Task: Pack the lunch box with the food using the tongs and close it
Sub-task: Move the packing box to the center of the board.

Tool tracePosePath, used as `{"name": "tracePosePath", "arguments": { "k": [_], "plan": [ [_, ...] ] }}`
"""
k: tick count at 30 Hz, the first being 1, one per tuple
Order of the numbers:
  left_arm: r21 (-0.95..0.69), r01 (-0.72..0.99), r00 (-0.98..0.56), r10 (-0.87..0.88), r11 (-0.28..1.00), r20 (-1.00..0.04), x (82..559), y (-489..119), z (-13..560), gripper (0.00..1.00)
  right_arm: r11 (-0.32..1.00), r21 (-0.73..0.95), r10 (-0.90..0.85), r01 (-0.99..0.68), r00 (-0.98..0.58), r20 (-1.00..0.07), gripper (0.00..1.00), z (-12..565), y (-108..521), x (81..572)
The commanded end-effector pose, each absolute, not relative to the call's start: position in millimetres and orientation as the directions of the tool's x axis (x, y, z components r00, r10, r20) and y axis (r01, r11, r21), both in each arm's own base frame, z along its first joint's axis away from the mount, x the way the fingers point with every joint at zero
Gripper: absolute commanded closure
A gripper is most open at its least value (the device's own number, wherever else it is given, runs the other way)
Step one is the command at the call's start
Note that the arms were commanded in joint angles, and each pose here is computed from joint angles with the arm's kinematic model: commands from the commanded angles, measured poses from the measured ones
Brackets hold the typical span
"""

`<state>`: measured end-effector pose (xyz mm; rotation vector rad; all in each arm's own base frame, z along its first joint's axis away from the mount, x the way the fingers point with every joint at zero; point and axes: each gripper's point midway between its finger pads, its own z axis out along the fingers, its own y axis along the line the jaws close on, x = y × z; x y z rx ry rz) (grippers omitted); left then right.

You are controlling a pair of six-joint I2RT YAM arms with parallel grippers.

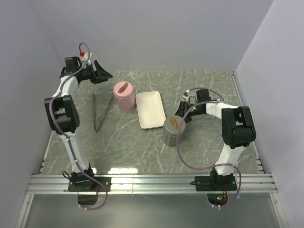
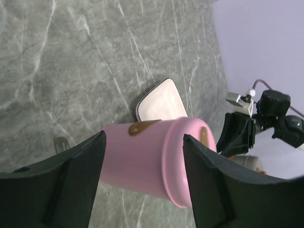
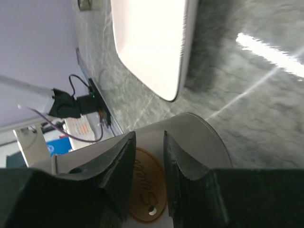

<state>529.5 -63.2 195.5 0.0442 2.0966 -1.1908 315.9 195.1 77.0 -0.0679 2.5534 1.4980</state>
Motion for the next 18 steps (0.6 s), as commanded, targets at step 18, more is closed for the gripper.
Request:
{"name": "tracePosePath", "arguments": {
  "k": [18],
  "plan": [
    [-0.845, 0.338, -0.853, -0.246, 0.414, -0.461, 541, -126, 124, 0.37, 0.58, 0.768, 0.036, -0.271, -0.933, -0.357, 0.62, 115, 172, 344]
  ]
}}
